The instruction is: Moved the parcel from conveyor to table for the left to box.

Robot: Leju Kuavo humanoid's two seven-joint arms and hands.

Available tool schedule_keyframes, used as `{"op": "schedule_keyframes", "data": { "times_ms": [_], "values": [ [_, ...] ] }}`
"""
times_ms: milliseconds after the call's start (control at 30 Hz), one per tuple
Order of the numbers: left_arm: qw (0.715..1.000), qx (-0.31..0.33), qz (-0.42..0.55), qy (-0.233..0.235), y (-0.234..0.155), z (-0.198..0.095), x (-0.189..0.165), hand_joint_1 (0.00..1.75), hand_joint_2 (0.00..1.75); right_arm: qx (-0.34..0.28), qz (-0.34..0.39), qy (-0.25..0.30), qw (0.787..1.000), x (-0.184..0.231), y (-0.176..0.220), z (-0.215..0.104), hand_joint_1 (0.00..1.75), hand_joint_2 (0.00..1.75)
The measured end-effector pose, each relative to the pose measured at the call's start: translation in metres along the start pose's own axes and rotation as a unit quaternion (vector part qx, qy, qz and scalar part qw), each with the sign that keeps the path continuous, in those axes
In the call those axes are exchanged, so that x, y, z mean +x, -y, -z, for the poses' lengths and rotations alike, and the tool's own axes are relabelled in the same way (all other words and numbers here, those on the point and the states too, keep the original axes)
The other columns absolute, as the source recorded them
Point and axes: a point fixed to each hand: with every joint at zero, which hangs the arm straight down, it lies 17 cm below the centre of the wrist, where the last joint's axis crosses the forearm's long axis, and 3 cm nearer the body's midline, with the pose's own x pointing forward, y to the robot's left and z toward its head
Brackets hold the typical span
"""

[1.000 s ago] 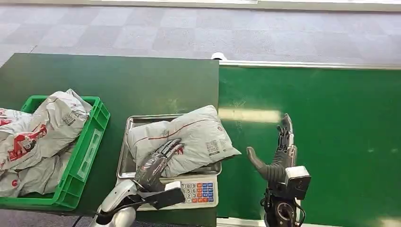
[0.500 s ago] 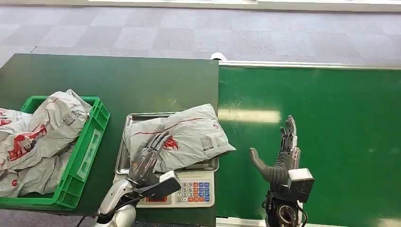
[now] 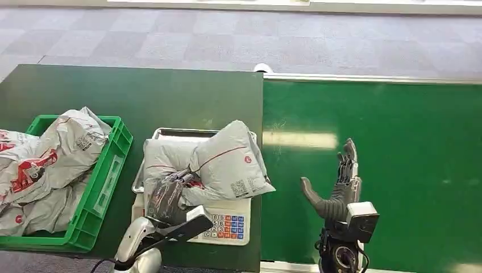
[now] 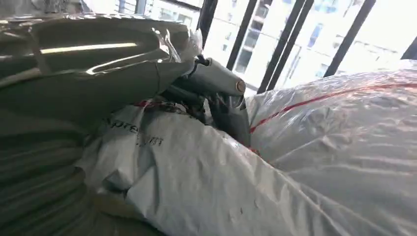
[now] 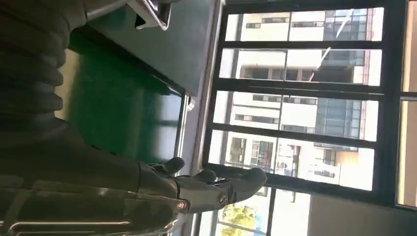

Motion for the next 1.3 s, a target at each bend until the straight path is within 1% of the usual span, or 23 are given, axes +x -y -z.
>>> {"op": "schedule_keyframes", "data": {
  "times_ms": [300, 500, 800, 967, 1100, 1300],
  "values": [
    [1.0, 0.024, 0.013, 0.001, -0.006, 0.0, 0.001, 1.75, 1.75, -0.001, 0.002, 0.002, 1.0, 0.001, 0.0, 0.003, 0.0, 1.75],
    [0.998, 0.068, 0.016, 0.005, -0.021, 0.002, 0.004, 1.75, 1.75, -0.006, 0.002, 0.003, 1.0, 0.001, 0.002, 0.003, 0.0, 1.75],
    [0.997, 0.078, 0.015, 0.009, -0.024, 0.002, 0.006, 1.75, 1.75, -0.009, 0.0, 0.003, 1.0, 0.001, 0.003, 0.004, 0.0, 1.75],
    [0.99, 0.141, 0.011, 0.028, -0.049, 0.0, 0.012, 1.75, 1.75, -0.013, 0.001, 0.001, 1.0, 0.001, 0.004, 0.003, 0.0, 1.75],
    [0.98, 0.191, -0.006, 0.057, -0.075, 0.0, 0.02, 1.75, 1.75, -0.018, 0.001, -0.001, 1.0, -0.001, 0.004, 0.003, 0.0, 1.75],
    [0.964, 0.256, -0.021, 0.063, -0.108, -0.004, 0.019, 1.75, 1.75, -0.018, 0.003, -0.004, 1.0, -0.004, 0.001, 0.002, 0.0, 1.75]
  ]
}}
